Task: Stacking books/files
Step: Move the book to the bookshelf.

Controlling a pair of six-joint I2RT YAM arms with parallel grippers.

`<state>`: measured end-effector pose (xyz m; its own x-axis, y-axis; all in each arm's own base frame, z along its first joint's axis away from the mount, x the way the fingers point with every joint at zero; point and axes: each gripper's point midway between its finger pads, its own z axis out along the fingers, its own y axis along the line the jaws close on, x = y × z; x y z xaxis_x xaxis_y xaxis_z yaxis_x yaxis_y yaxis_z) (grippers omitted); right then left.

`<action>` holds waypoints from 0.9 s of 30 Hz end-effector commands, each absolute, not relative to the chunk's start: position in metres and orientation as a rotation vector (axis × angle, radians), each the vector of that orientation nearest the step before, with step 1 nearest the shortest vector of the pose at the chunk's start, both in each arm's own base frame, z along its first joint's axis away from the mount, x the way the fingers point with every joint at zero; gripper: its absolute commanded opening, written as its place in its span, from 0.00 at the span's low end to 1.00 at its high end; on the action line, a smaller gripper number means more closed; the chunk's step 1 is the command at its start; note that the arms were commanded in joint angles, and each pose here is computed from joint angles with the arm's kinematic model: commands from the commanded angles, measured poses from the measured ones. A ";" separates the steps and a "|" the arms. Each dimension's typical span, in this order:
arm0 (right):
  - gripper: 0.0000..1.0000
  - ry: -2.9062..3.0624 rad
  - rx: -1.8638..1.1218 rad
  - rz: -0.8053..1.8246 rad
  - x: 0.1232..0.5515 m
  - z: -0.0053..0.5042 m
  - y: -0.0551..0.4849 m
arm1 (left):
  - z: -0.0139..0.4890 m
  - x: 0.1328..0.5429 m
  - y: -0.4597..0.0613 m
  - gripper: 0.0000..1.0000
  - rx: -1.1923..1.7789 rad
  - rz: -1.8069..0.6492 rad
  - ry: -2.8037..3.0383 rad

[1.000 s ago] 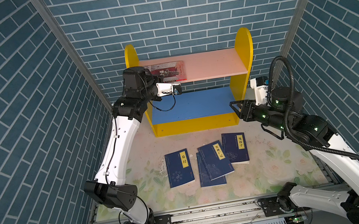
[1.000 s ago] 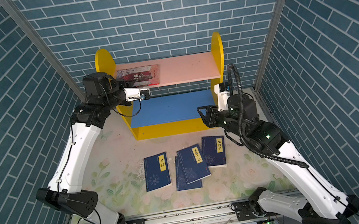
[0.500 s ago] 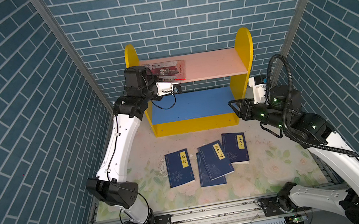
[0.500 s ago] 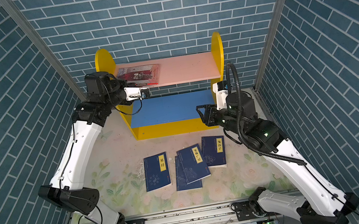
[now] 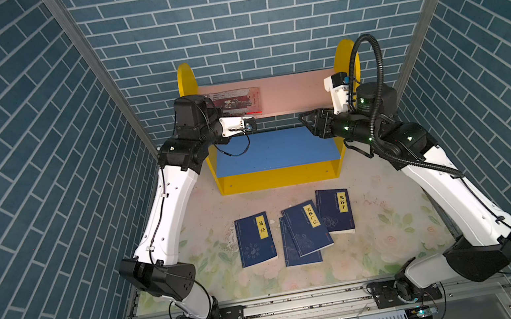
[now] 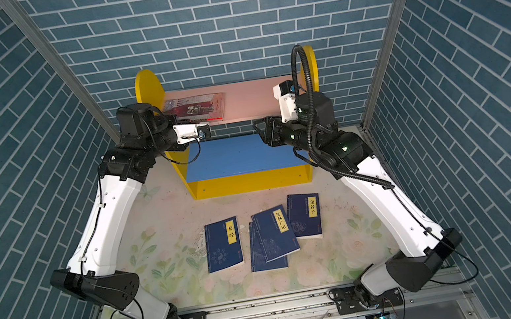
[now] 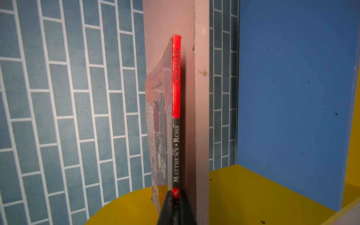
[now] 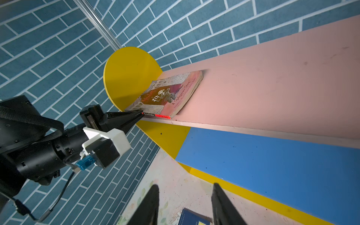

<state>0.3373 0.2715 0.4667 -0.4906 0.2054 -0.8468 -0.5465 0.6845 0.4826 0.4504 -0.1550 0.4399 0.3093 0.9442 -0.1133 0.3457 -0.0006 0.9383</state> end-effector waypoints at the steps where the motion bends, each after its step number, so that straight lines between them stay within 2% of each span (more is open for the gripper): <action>1: 0.45 1.845 -0.316 0.971 0.340 0.476 0.279 | 0.446 0.446 -0.150 0.00 1.486 0.717 1.270; 27: 0.45 1.862 -0.311 1.024 0.354 0.469 0.288 | 0.439 0.447 -0.133 0.00 1.463 0.743 1.314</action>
<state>0.3556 0.2874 0.4566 -0.5279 0.1834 -0.8293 -0.5758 0.6405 0.5082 0.4554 -0.1427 0.4335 0.2409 0.9585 -0.1523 0.3484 0.0611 0.9354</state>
